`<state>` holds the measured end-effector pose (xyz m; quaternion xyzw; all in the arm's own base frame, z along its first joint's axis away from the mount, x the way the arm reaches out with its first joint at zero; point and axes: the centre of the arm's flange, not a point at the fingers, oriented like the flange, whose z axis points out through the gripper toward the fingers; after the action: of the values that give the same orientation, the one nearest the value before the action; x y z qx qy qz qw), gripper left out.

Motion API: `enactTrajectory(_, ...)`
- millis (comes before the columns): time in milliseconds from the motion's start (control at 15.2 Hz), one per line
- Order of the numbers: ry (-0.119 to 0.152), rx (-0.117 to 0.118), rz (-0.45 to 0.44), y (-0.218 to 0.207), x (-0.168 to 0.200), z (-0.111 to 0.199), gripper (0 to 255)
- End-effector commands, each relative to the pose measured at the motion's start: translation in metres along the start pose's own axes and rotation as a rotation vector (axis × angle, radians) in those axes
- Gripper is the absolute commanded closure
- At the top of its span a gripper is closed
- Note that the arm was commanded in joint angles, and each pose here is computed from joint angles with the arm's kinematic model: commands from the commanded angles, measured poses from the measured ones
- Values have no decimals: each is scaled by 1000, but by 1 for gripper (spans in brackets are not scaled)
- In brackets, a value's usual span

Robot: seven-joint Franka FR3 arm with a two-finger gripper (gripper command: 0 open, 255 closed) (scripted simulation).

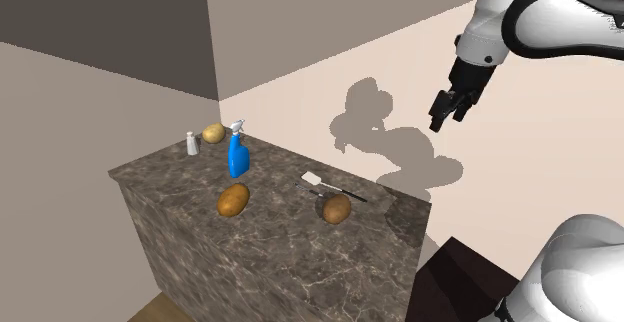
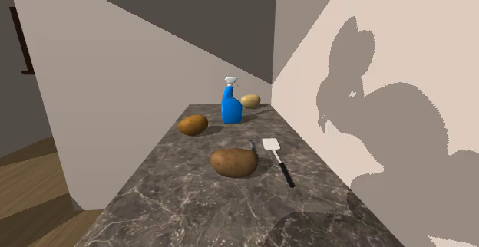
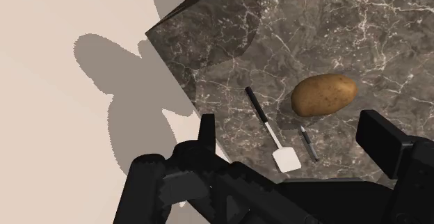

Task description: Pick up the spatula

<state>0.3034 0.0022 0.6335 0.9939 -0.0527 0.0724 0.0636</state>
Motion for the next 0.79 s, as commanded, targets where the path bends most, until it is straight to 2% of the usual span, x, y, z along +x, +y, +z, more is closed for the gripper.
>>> enactTrajectory(0,0,0,0,0,0,0,0)
enactTrajectory(726,-54,39,-131,3,99,114,0)
